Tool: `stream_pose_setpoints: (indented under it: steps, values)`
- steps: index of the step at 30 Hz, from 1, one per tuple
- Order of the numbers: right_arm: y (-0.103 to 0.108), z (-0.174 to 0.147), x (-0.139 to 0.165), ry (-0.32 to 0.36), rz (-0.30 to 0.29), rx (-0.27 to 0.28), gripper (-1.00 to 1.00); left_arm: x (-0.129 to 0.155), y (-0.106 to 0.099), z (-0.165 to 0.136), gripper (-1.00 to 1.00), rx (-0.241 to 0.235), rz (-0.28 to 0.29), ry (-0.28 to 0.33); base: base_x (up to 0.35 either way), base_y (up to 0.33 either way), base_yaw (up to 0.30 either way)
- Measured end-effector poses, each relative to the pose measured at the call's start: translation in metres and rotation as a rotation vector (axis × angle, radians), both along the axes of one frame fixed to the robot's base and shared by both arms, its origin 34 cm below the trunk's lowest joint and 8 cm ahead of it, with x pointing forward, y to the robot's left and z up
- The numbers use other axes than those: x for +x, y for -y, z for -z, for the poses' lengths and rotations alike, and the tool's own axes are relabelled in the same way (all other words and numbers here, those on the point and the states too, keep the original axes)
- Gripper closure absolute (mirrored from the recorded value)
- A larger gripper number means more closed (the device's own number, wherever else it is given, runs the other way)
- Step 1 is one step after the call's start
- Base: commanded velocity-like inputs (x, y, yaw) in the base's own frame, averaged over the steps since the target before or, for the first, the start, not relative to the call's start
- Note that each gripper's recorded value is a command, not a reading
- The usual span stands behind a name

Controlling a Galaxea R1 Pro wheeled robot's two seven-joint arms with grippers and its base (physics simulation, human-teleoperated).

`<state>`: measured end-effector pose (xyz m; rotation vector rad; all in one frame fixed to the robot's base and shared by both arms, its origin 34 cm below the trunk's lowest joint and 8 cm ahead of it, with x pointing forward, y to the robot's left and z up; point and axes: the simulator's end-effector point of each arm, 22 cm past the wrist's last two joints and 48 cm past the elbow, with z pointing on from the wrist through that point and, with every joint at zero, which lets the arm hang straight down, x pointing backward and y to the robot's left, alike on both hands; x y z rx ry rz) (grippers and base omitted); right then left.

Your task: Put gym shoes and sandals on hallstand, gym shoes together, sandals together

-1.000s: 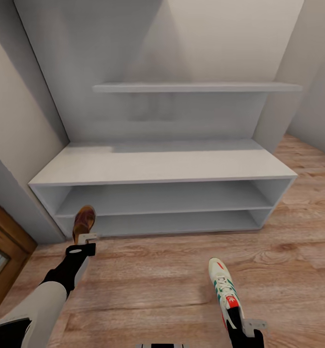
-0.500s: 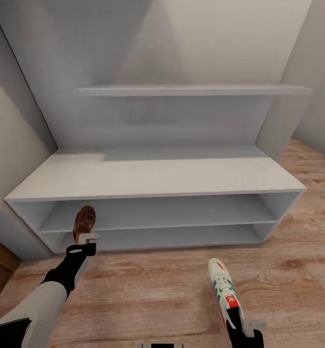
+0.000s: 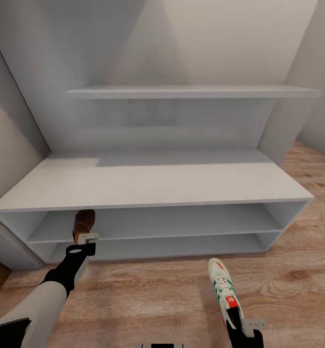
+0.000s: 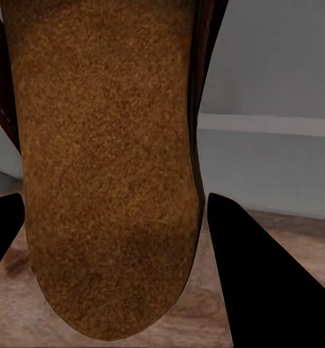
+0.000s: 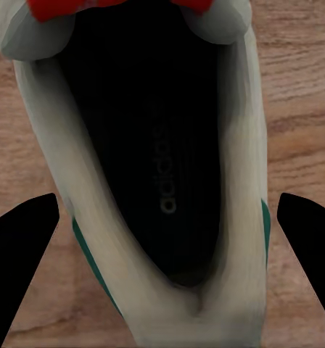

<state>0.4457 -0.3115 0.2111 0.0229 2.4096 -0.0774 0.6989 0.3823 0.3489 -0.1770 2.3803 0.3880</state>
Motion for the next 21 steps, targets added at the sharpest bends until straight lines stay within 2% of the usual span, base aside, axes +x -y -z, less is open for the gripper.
stream_pose_setpoints:
  steps: [8,21]
  values:
    - [-0.0002,-0.0001,0.0000,0.000,-0.001,0.000,1.00,0.0026,-0.0001,-0.0032,1.00,-0.003,0.000,0.008,0.244,0.000,0.000]
    - [-0.0005,0.0003,-0.0005,-0.001,-0.001,0.001,1.00,0.0038,-0.0010,-0.0052,1.00,-0.001,0.000,0.013,0.064,0.000,0.000]
